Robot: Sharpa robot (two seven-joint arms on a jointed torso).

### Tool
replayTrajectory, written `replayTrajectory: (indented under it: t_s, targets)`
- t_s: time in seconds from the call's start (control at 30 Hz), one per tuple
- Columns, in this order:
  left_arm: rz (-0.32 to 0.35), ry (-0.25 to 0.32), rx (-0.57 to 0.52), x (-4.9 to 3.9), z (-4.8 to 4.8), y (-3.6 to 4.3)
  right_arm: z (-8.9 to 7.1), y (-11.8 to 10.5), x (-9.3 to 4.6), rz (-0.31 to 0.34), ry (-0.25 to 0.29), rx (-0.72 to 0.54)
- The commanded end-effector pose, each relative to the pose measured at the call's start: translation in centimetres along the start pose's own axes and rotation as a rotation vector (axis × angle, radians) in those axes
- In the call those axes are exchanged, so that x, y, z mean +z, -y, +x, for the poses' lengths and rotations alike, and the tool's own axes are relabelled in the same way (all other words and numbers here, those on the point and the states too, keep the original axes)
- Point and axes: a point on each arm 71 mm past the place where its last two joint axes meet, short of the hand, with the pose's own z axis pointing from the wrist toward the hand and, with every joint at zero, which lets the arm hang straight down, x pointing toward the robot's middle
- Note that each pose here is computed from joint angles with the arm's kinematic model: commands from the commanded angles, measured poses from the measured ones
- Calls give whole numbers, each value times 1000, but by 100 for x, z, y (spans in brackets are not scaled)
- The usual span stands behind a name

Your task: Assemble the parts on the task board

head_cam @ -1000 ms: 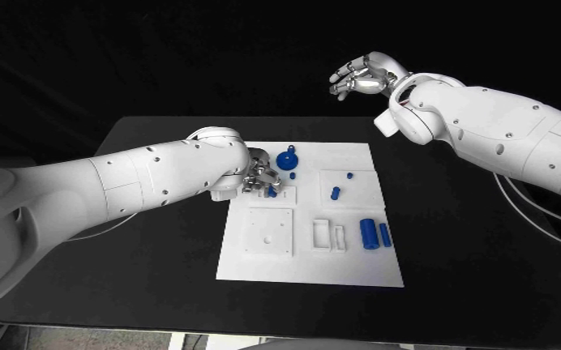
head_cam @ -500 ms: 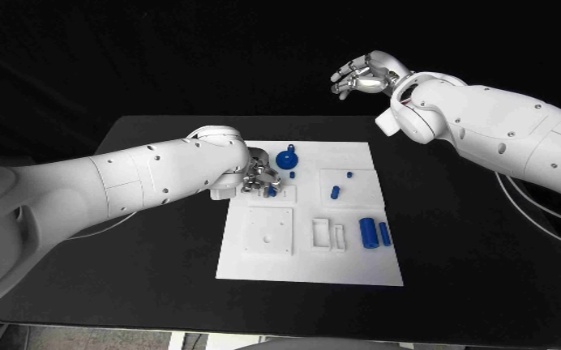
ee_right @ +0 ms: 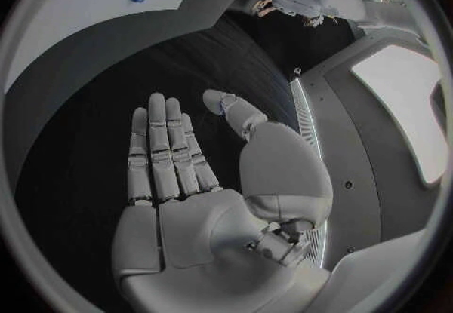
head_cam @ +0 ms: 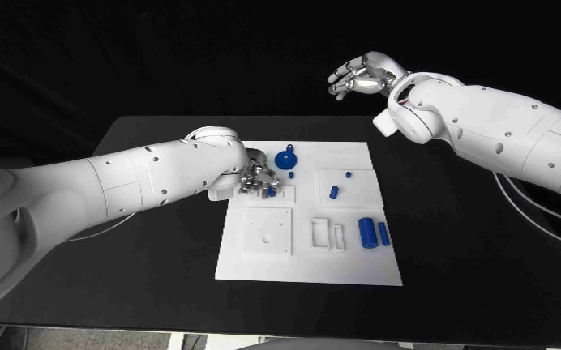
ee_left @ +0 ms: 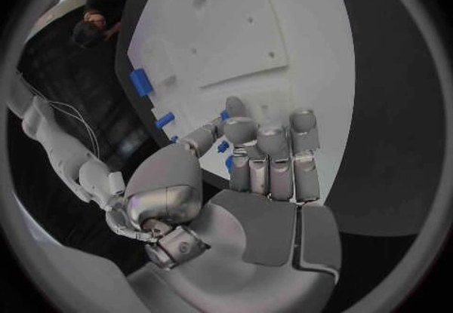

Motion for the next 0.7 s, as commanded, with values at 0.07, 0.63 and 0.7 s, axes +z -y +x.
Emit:
replayTrajectory:
  t_s: [0.07, 0.63, 0.7]
  targets:
    - [-11, 10, -6, 2, -10, -22, 5, -1, -4, -3, -13, -6]
    - [-7, 58, -36, -15, -56, -77, -4, 8, -9, -2, -13, -9]
    - [0, 61, -47, -25, -69, -78, -7, 11, -10, -1, -12, -10]
